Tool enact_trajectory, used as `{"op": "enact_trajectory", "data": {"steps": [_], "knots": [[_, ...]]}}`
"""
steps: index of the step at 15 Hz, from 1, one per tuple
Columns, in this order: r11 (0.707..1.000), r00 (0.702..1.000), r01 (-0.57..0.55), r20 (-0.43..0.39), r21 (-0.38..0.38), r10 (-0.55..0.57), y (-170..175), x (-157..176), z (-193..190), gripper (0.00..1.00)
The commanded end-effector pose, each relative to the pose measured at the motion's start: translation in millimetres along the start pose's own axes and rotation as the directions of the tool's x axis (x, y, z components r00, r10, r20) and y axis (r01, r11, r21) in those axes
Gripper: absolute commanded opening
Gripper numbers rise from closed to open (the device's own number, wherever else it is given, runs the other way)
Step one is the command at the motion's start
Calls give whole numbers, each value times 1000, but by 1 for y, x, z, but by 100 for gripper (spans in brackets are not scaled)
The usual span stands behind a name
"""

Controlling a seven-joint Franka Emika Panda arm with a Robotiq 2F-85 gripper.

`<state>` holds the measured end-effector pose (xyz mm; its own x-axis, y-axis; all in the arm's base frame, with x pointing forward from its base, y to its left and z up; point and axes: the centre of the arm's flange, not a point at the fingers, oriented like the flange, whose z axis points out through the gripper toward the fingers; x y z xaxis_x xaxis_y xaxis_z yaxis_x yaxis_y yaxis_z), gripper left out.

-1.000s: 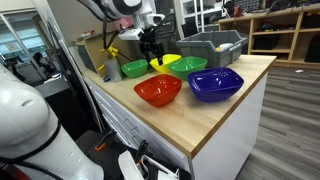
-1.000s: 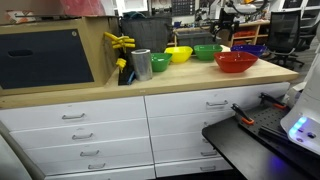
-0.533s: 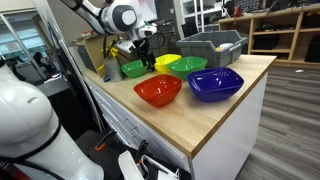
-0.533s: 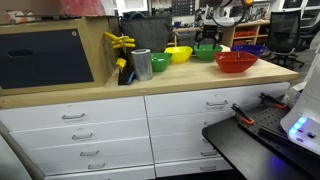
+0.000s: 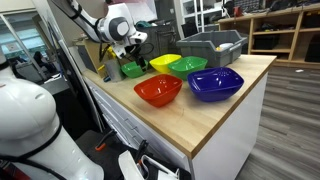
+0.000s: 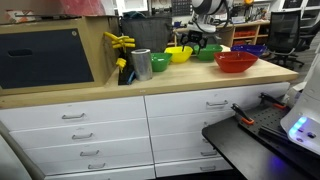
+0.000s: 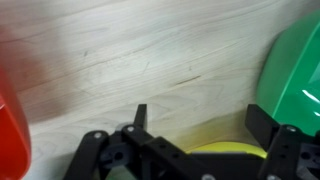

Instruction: Remove the red bowl from the green bowl then move the green bowl at the front to the right and push the red bowl to the left.

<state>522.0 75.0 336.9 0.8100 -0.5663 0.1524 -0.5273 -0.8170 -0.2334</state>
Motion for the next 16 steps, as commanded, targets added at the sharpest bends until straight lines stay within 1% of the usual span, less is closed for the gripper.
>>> {"op": "enact_trajectory", "data": {"steps": [1, 4, 9, 12, 16], "knots": [[996, 999, -41, -23, 78, 43, -35, 1, 1, 100], [993, 998, -53, -31, 105, 56, -46, 3, 9, 100], [990, 996, -75, -42, 116, 80, -53, 10, 46, 100], [982, 993, -112, -30, 150, 118, -66, 12, 61, 100], [971, 990, -137, -3, 194, 140, -90, 10, 67, 100]]}}
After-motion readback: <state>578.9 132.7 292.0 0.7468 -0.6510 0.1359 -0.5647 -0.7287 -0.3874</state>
